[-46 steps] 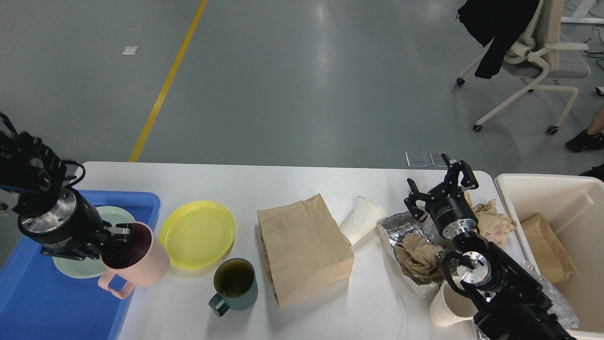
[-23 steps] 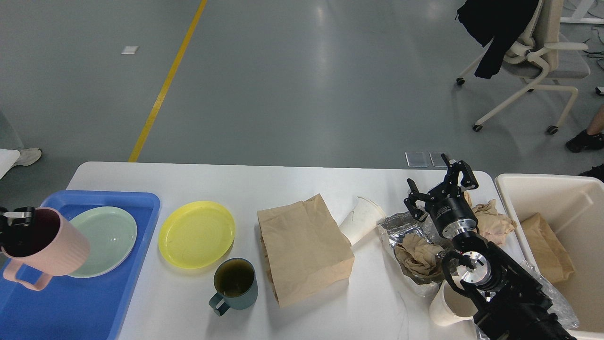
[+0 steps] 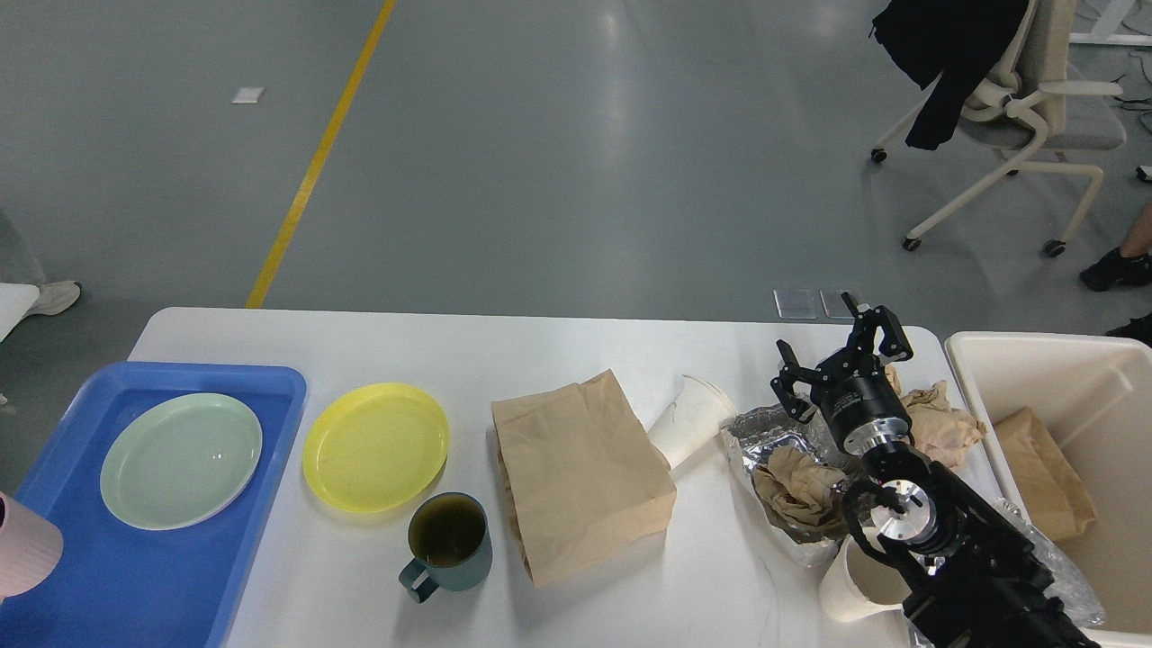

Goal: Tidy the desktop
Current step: 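Withdraw the left gripper away from the tray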

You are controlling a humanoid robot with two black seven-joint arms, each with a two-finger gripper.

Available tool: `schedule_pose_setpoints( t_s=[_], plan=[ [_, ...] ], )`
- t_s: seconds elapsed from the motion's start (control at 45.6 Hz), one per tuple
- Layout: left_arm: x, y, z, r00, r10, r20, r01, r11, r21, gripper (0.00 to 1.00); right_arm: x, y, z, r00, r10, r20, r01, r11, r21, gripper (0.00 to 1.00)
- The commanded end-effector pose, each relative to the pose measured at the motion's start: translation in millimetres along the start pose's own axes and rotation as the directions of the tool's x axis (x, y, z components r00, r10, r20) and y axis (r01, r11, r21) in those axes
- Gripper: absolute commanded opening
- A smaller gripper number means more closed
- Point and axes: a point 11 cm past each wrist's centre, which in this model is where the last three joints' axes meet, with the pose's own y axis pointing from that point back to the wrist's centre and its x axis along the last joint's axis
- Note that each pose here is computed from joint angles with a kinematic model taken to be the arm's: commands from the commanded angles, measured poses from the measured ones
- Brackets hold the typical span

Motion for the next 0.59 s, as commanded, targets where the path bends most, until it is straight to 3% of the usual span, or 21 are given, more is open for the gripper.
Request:
schedule_pose_setpoints(
  t_s=[0.0,0.197,0.57],
  plan=[
    [-1.6,-17.7,-4.4,1.0,0.002,-0.006,-0.002,1.0,0.016,0.0,0.5,0.1,0.3,1.0,0.002,0.0,-0.002,1.0,-0.002,1.0],
    [-3.0,-37.8,3.0,1.0,0.006,-0.002,-0.006,1.0,0.006,0.0,0.5,0.1,0.2,1.0,0.002,0.0,-0.002,1.0,0.0,1.0],
    [-3.5,-39.5,1.5,1.0,0.009,-0.004,-0.009,1.0,0.009,0.02,0.5,0.1,0.2,1.0,0.002,0.0,-0.002,1.0,-0.001,1.0]
  ],
)
